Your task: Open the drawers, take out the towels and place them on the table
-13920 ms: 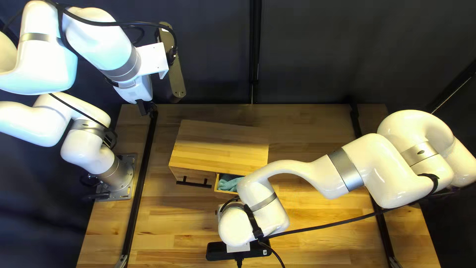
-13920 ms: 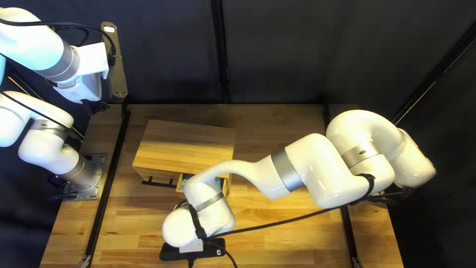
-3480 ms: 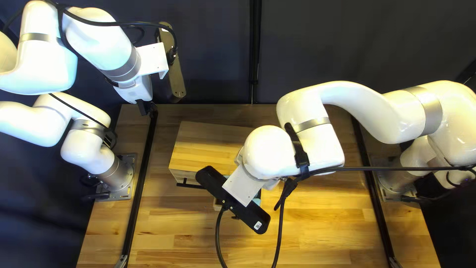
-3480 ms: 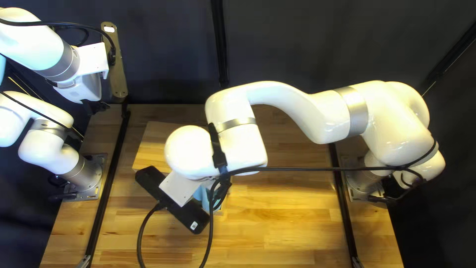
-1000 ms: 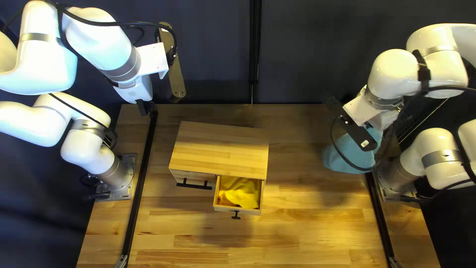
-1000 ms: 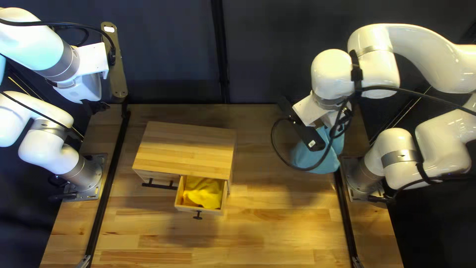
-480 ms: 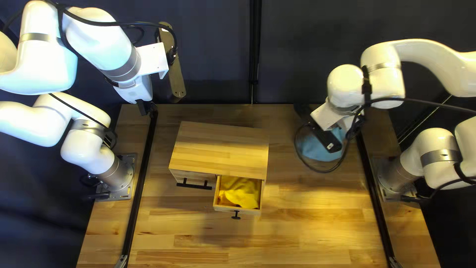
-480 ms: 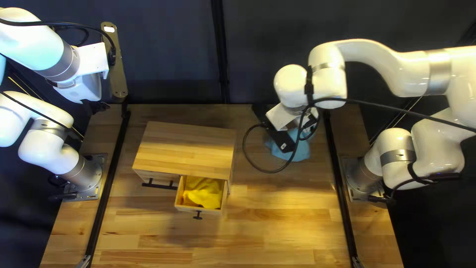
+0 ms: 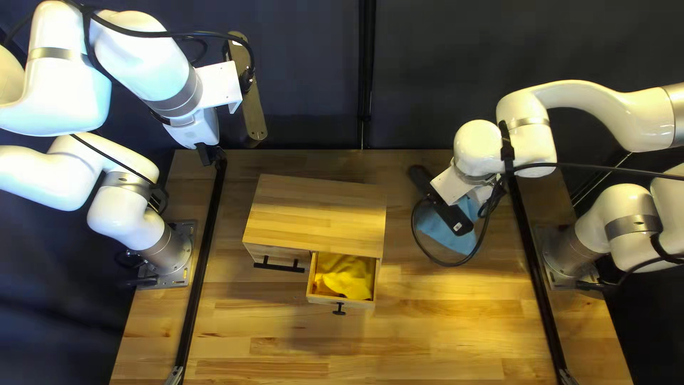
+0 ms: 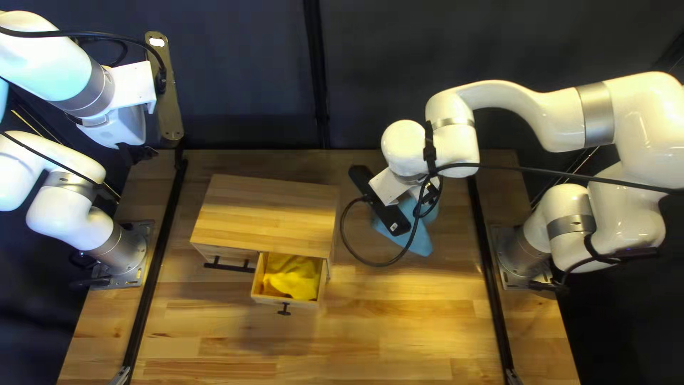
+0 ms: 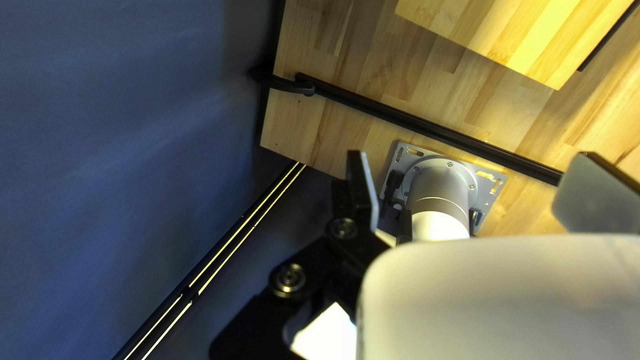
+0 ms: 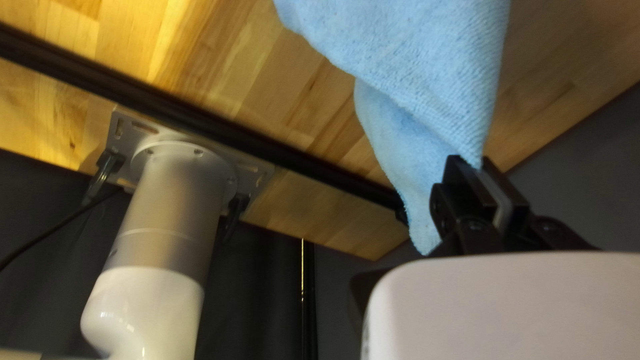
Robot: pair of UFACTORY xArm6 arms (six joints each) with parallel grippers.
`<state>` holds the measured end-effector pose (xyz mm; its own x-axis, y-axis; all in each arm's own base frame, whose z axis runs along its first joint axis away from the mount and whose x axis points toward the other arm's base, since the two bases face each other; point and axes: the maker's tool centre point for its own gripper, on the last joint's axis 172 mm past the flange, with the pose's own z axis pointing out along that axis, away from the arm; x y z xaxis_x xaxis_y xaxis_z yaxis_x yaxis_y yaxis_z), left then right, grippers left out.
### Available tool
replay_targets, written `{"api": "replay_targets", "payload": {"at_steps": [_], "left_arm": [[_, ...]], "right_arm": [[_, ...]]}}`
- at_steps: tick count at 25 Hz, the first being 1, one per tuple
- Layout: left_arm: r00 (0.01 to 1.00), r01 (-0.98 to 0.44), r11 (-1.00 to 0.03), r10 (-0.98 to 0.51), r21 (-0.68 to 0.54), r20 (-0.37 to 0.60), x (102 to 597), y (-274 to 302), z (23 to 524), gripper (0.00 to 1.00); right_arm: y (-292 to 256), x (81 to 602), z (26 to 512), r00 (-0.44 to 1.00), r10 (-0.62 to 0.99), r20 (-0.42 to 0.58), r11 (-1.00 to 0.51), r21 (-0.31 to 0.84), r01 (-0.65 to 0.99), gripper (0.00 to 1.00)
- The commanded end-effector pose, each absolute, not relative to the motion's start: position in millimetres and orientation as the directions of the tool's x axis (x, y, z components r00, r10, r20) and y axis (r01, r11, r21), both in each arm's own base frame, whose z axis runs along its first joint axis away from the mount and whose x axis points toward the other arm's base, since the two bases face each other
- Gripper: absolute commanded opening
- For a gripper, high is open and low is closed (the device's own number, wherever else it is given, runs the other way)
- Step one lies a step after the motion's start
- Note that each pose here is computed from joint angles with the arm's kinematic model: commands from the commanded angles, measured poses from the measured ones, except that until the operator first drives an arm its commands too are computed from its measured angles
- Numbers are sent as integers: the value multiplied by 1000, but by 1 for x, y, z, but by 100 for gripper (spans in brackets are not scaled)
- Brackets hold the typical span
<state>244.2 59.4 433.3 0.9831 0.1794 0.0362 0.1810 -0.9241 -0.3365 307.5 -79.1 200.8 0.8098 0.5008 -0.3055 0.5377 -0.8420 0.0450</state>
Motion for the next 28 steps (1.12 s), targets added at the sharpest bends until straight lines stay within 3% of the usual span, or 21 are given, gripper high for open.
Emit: {"api": "replay_targets", "payload": {"at_steps": [1,19,20,22,23,25,26,27,28], "left_arm": [[983,181,-924,179,-336,36,244,59,433,100],[983,181,-924,179,-336,36,244,59,433,100],[983,181,-924,179,-336,36,244,59,433,100],[983,181,-924,179,-336,36,244,59,433,100],[983,181,-924,179,-336,36,244,59,433,100],[983,181,-924,179,-336,36,244,59,433,100],[983,181,-924,179,-336,36,244,59,433,100],[983,181,-924,179,-336,36,244,59,433,100],[983,181,-924,179,-336,36,244,59,433,100]], "right_arm": [[-63,322,190,816,509,-275,-836,69,545,0],[-23,340,108,812,563,-152,-808,106,580,0],[-20,342,105,813,565,-142,-807,109,580,6],[-13,347,102,811,571,-125,-805,107,583,29],[-6,351,100,808,579,-114,-802,100,589,29],[2,355,99,802,589,-98,-797,92,597,16],[6,356,97,796,599,-85,-793,77,605,20],[8,355,96,794,602,-79,-792,70,607,36],[9,353,92,791,608,-67,-789,59,611,63]]}}
